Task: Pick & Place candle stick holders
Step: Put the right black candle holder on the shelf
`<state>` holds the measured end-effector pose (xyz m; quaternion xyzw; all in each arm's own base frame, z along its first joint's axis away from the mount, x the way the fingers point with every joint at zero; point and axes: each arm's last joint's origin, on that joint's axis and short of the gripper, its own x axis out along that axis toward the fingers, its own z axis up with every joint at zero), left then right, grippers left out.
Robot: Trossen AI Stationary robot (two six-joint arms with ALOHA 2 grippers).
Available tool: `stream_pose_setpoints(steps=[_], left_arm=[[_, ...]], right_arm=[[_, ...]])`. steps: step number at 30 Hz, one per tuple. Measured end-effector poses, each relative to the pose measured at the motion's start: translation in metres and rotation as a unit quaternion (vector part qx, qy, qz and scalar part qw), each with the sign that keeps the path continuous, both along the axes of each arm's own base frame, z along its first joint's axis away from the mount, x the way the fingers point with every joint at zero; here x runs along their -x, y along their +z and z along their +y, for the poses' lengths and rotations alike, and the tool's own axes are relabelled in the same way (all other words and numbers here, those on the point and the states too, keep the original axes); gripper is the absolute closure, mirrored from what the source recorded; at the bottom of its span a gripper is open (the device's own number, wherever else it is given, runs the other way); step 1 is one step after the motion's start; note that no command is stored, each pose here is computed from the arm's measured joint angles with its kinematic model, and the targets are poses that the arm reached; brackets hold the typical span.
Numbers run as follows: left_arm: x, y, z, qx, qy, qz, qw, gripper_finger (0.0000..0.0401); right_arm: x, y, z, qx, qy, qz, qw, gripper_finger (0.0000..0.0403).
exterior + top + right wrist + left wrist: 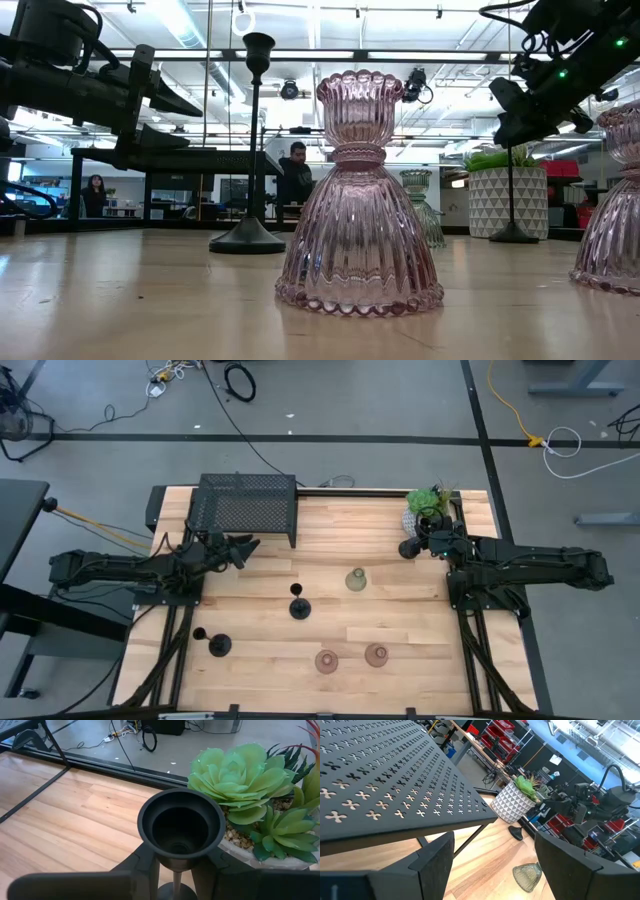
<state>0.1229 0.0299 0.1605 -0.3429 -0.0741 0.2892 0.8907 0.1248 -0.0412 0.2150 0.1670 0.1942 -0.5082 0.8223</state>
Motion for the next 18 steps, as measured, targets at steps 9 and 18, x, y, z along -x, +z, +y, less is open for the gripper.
stream_pose_setpoints(steps=[9,18], left_arm=[[0.0,0.0,0.0,0.0,0.0,0.0,1.0,0.0124],[0.0,0.0,0.0,-0.001,0.0,0.0,1.0,0.0124]], right_arm=[[-0.0002,0.0,0.0003,-0.005,0.005,-0.002,1.0,0.0317],[-0.0004,-0.0005,0.0006,-0.011,0.011,-0.002,1.0,0.0332]])
